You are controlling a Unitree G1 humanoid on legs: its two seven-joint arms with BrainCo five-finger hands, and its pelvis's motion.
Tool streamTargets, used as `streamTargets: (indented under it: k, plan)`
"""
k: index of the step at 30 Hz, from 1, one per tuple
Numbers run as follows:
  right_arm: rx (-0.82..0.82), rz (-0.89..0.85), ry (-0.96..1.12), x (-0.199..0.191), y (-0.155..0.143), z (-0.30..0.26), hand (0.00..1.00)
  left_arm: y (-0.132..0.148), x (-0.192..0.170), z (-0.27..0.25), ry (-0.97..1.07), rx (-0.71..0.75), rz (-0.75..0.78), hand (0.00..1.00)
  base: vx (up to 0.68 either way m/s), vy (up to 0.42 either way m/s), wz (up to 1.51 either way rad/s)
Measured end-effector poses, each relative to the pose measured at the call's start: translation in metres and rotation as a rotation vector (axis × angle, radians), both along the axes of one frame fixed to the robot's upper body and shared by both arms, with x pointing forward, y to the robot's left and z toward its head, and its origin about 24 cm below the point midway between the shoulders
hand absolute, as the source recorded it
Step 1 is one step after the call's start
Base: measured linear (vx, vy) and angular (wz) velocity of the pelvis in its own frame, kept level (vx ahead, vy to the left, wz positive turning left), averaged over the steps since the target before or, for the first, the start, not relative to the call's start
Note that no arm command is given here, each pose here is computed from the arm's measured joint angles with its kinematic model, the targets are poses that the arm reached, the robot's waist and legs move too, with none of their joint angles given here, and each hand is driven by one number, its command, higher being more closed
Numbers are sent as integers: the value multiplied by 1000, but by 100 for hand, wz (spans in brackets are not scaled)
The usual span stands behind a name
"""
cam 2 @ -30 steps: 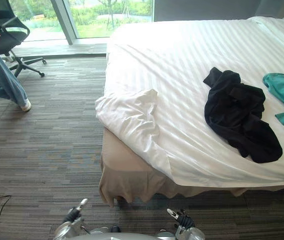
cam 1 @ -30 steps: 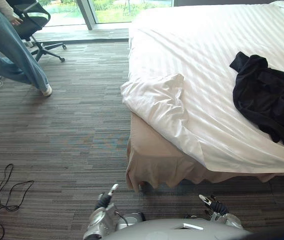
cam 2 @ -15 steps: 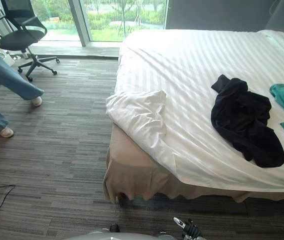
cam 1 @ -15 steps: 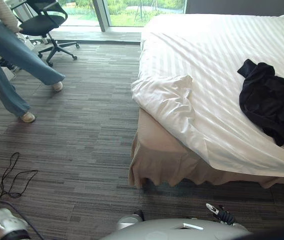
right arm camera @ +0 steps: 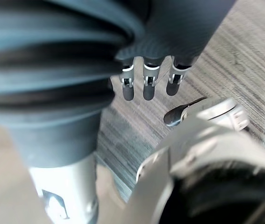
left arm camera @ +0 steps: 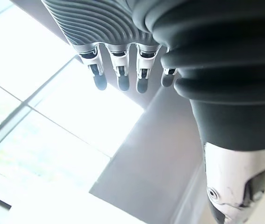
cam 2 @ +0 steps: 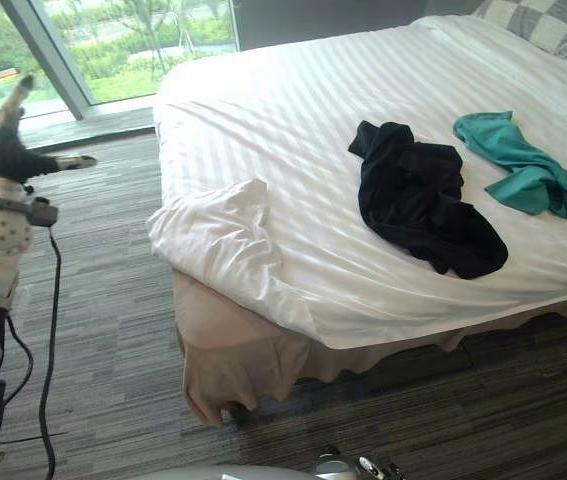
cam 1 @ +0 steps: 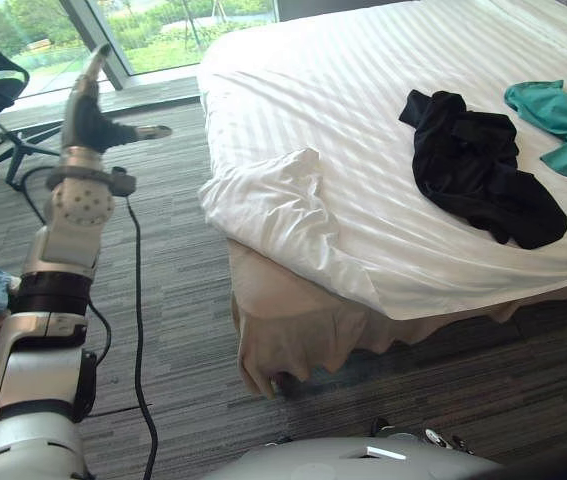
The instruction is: Tidy the bed and pick cloth on bed and put in laundry
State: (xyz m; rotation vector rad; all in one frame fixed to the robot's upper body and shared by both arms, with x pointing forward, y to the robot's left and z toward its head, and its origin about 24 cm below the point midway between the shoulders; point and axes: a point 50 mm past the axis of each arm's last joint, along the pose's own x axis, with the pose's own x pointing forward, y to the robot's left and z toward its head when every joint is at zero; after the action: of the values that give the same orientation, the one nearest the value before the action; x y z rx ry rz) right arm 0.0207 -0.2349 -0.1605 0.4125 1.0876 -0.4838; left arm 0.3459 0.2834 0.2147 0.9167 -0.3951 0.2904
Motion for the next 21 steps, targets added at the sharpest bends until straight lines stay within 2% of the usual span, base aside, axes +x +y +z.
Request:
streamTargets:
  k: [3, 7, 12, 20, 21]
  plan:
    - [-6, 17, -42, 10, -4, 3, 0, -10, 14, 1, 86, 78, 16, 0, 32, -18, -22]
    - [-28, 46, -152, 44, -15, 12, 0, -19, 35, 1, 232, 215, 85, 0, -29, -22, -18]
    - [-48, 68, -295, 81, -28, 28, 0, -28, 49, 1, 327, 209, 129, 0, -68, -19, -12]
    - [-12, 91, -569, 137, -20, 59, 0, -41, 60, 33, 328, 197, 165, 0, -121, -24, -8]
    - [-7, 96, -605, 142, -19, 64, 0, -45, 61, 43, 308, 215, 186, 100, -150, 9, -11]
